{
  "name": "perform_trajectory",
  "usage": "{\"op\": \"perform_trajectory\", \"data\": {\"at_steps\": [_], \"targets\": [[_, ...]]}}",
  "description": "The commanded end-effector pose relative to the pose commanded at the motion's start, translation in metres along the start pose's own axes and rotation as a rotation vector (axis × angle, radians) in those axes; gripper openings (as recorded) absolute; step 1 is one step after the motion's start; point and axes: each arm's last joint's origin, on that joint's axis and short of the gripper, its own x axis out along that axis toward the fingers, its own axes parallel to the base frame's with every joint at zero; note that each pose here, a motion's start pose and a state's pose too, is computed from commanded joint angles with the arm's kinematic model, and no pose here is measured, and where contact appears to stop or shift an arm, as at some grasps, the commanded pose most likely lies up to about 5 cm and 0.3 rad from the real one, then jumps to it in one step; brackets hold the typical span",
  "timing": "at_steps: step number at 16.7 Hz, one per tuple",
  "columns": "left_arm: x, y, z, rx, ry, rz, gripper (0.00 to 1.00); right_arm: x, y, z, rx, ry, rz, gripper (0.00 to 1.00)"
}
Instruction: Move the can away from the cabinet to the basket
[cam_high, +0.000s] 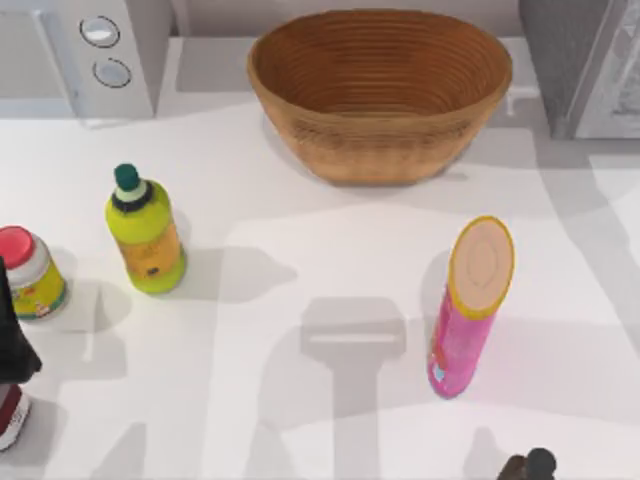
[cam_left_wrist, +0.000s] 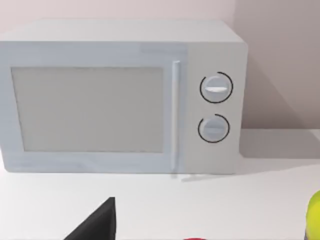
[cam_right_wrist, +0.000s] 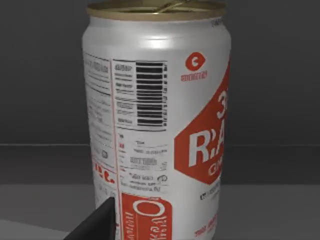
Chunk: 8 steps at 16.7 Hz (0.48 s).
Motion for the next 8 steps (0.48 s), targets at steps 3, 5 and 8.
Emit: {"op": "perform_trajectory", "data": {"at_steps": [3,5,8], "targets": [[0.0,0.0,0.0,0.0,0.0,0.0,1.0,0.009,0.012,-0.001,0.001,-0.004,-0.004,1.0],[0.0,0.0,0.0,0.0,0.0,0.0,1.0,0.015,0.02,-0.001,0.001,-0.006,-0.007,1.0],[0.0,0.0,0.0,0.0,0.0,0.0,1.0,0.024,0.034,-0.004,0.001,-0.006,-0.011,1.0]]}}
